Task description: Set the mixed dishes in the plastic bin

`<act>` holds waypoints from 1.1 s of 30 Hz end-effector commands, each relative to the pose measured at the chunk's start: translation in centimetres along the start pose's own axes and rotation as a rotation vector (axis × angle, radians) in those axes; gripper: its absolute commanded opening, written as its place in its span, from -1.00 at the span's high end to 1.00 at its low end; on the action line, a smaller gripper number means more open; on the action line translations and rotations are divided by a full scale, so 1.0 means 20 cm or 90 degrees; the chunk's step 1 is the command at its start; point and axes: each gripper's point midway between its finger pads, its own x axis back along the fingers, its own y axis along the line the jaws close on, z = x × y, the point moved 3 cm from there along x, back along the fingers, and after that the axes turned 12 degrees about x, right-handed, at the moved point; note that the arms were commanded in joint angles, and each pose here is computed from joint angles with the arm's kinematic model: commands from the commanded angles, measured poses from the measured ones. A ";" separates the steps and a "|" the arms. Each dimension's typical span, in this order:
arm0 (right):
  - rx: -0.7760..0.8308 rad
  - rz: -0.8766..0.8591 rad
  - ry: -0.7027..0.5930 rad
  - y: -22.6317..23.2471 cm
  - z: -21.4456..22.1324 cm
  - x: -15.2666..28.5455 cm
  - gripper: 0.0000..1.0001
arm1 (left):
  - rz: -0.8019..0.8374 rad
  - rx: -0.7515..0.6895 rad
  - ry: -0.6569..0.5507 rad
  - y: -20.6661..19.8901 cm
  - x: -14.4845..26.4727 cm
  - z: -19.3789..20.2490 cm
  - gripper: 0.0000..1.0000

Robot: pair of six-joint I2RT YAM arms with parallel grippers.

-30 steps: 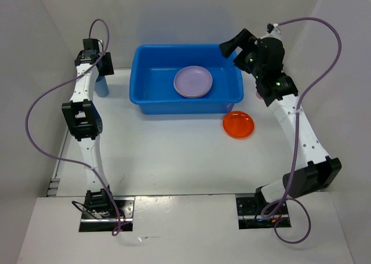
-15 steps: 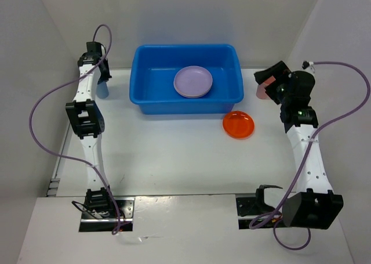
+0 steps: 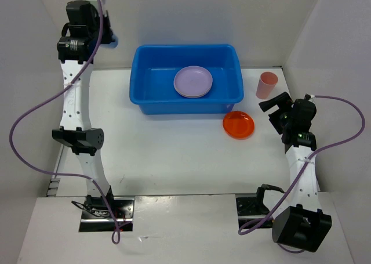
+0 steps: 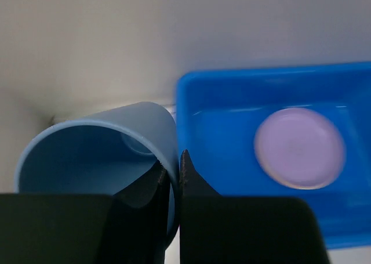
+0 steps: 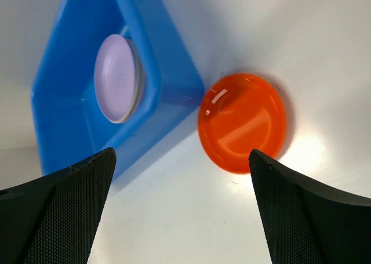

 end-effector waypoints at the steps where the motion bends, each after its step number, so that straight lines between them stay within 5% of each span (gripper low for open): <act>1: 0.001 -0.006 0.008 -0.04 0.05 0.05 -1.00 | 0.115 -0.029 0.047 -0.32 0.05 0.10 1.00; 9: -0.002 -0.003 0.001 -0.07 0.07 0.12 -1.00 | 0.112 -0.128 0.152 -0.75 -0.23 0.59 1.00; 19: 0.003 -0.009 0.005 -0.09 0.11 0.15 -1.00 | 0.050 -0.151 0.284 -0.75 -0.48 1.08 1.00; 33: 0.003 -0.014 0.016 -0.15 0.14 0.13 -1.00 | 0.049 -0.132 0.364 -0.70 -0.59 1.32 0.82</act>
